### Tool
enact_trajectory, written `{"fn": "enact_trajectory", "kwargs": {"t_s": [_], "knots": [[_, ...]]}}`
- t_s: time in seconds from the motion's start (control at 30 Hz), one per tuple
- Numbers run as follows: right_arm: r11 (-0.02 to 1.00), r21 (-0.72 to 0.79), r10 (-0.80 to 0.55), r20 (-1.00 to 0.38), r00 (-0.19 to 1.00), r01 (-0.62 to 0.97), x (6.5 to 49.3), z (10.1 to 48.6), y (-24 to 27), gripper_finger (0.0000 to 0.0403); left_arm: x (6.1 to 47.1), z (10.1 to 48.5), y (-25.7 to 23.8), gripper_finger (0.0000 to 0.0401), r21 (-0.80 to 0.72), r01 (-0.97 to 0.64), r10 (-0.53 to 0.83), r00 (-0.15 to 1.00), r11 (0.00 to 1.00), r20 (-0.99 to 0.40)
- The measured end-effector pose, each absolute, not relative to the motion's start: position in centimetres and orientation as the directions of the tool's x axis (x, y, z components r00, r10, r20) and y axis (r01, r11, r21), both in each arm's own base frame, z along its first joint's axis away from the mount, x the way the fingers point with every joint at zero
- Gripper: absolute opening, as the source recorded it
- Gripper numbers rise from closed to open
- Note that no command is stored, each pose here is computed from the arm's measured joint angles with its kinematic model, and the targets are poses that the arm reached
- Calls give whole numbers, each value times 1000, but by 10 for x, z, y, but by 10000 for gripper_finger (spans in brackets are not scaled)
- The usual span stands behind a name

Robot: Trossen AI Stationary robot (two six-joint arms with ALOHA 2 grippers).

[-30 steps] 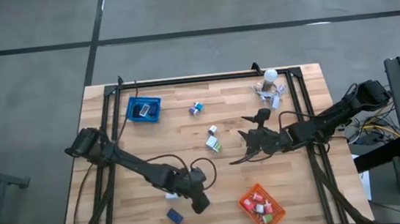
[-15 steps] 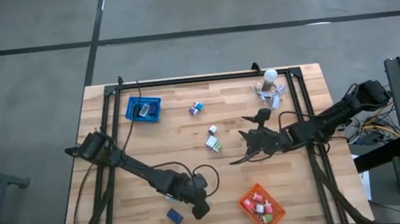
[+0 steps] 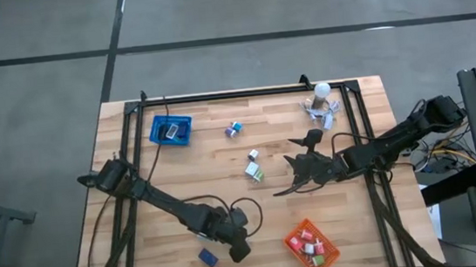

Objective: Pick & Place Office items
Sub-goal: Put the white digital clock into the blue bin

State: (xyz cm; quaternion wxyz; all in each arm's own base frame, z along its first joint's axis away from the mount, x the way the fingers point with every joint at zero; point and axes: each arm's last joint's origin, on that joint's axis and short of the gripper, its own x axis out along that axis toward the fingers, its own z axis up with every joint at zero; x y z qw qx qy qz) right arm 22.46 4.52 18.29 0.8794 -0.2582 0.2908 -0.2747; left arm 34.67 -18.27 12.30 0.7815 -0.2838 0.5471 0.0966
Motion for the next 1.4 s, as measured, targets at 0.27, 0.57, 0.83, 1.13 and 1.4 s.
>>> {"fn": "enact_trajectory", "kwargs": {"t_s": [0.27, 0.57, 0.83, 1.13, 1.4], "knots": [[712, -617, -637, -368, 677, 335, 225, 183, 45, 286, 355, 119, -191, 303, -296, -446, -139, 351, 845, -926], [710, -622, -639, -372, 673, 329, 224, 182, 45, 286, 359, 115, -195, 300, -225, -441, -97, 295, 869, -951], [710, -622, -642, -378, 667, 331, 223, 181, 45, 286, 357, 109, -197, 264, -183, -448, -55, 284, 875, -957], [703, -627, -650, -374, 661, 336, 223, 181, 44, 286, 356, 107, -195, 173, -159, -458, -29, 279, 875, -960], [694, -633, -660, -367, 656, 344, 223, 181, 44, 286, 356, 108, -195, 139, -140, -377, -31, 279, 916, -960]]}}
